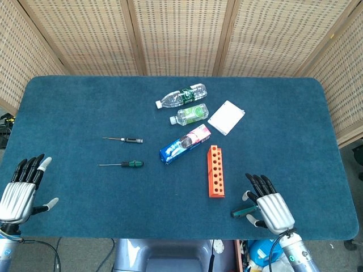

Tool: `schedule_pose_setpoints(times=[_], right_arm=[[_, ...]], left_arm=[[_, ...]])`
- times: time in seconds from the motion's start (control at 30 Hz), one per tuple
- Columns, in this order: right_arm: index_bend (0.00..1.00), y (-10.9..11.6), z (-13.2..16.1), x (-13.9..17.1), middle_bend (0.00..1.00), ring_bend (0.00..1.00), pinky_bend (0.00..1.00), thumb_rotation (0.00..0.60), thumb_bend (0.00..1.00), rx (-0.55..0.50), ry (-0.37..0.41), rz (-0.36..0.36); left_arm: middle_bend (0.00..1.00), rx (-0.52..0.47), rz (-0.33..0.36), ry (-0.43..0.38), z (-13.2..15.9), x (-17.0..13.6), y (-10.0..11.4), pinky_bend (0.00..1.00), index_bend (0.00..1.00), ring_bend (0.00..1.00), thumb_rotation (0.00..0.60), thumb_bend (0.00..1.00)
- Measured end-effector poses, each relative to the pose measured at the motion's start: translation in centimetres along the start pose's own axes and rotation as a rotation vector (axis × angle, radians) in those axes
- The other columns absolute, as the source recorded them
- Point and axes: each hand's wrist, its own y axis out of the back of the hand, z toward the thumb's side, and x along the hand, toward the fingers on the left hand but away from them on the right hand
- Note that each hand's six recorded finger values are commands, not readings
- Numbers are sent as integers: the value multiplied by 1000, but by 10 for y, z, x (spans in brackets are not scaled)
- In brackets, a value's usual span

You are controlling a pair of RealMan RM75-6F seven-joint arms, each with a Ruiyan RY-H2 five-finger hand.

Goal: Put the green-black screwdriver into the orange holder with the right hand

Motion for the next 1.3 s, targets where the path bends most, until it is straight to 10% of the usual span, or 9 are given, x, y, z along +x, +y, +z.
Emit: schedule_pose_setpoints(times=[1.3], right_arm=[[428,-61,1,-20,0,0,0,600,189,67,-96,130]], left_arm=[[0,2,1,-5,1,0,-1,0,0,0,600,0]])
